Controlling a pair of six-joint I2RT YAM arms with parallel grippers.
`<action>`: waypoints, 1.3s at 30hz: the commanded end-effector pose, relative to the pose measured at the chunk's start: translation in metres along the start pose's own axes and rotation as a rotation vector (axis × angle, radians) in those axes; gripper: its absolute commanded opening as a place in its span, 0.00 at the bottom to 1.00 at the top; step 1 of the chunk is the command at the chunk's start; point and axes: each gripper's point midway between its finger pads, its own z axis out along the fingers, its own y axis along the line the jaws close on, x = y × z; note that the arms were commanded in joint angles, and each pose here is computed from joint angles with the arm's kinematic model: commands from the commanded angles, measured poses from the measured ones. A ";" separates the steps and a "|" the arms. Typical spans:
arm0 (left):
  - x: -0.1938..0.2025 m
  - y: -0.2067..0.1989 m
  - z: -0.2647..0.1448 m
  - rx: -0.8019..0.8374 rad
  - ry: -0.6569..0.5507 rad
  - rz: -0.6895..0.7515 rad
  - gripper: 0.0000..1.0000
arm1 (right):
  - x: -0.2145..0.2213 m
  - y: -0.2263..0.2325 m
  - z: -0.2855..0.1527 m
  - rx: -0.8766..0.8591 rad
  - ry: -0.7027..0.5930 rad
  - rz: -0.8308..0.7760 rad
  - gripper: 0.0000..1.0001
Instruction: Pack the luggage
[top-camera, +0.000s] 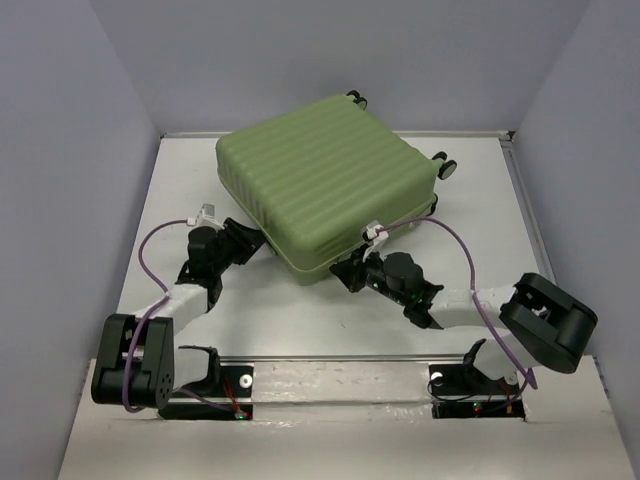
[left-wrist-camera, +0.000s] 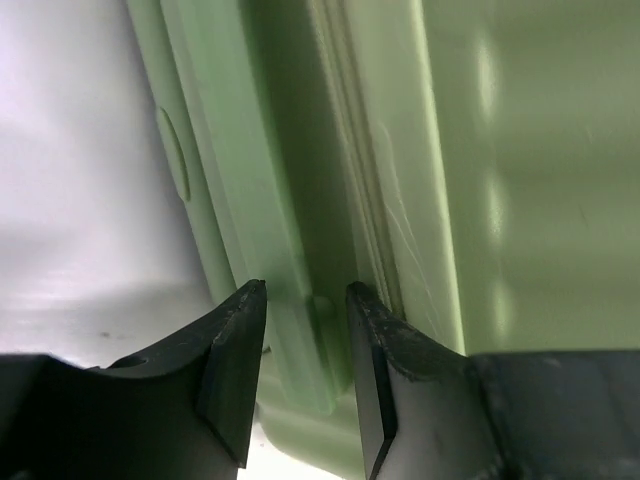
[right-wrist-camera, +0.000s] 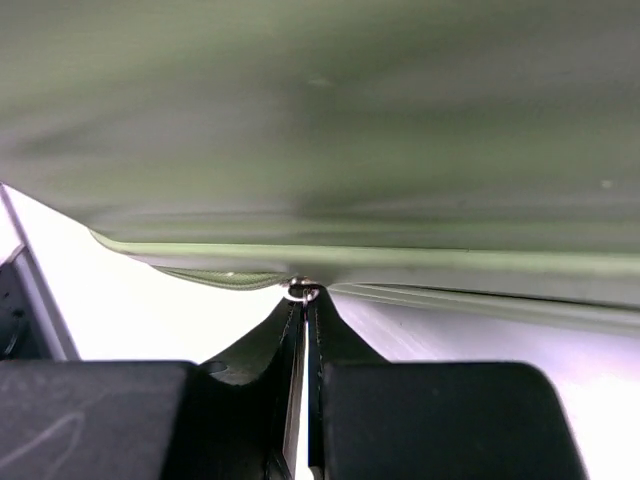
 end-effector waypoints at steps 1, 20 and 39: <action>0.008 -0.053 -0.013 0.171 -0.025 0.085 0.47 | -0.017 0.020 -0.009 0.027 -0.053 -0.044 0.07; 0.048 -0.087 -0.011 0.216 0.042 0.072 0.47 | 0.021 0.217 0.021 0.018 0.127 -0.092 0.07; 0.015 -0.072 -0.025 0.077 -0.072 0.178 0.54 | -0.006 0.222 -0.002 -0.044 0.248 -0.001 0.90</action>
